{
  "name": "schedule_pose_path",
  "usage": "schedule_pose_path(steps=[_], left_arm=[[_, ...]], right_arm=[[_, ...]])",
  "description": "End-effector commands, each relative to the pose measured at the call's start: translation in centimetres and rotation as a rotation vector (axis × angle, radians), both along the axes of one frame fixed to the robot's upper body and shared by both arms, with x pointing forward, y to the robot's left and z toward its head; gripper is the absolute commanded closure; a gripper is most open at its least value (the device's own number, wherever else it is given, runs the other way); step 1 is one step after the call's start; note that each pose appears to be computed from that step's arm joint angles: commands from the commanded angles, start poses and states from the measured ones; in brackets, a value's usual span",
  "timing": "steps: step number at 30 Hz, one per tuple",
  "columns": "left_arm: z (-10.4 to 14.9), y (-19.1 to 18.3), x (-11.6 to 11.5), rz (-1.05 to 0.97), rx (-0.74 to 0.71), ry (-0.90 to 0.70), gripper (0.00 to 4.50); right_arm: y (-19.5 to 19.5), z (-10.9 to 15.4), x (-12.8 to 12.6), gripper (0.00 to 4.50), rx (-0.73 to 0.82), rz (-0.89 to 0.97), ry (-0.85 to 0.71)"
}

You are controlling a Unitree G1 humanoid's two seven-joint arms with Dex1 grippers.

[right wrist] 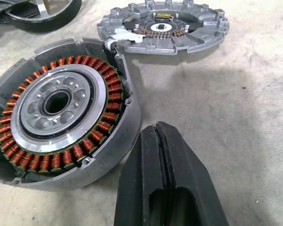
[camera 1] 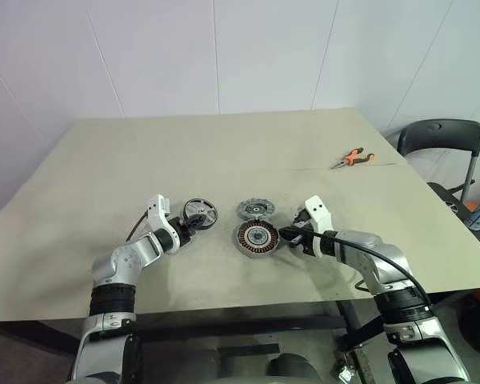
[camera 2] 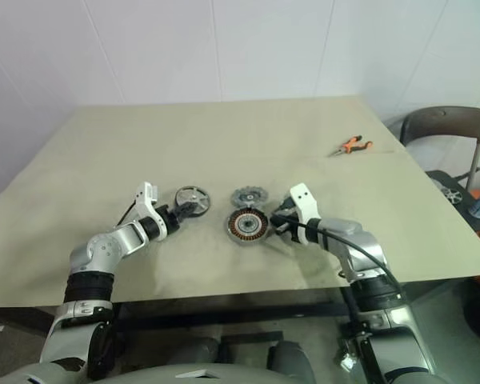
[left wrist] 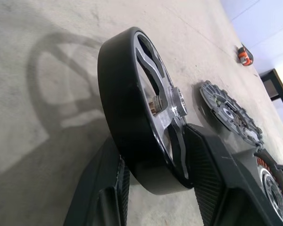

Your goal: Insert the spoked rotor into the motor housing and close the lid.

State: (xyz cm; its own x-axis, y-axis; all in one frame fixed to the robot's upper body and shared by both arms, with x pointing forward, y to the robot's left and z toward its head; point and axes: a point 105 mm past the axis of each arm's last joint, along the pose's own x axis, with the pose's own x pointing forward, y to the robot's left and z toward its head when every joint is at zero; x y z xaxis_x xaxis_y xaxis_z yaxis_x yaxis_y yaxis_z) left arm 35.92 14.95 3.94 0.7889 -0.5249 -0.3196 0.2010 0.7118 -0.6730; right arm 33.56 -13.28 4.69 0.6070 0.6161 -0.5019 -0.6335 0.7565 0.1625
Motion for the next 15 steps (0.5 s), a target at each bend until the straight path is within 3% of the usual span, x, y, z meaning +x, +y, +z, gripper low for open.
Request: schedule_pose_path(steps=[1, 6, 15], left_arm=[[1.3, 0.8, 0.0, 0.000, -0.031, -0.036, 2.85], [3.1, 0.5, -0.8, -0.074, -0.124, -0.069, 4.08], [6.5, -0.7, -3.2, -0.225, -0.218, -0.144, 4.07]], right_arm=[[0.5, 1.3, 0.6, 4.50, -0.004, 0.018, -0.057], [0.7, 1.1, 0.6, 4.50, -0.006, 0.024, -0.054], [0.2, 1.5, 0.7, 4.50, 0.000, 0.020, -0.058]])
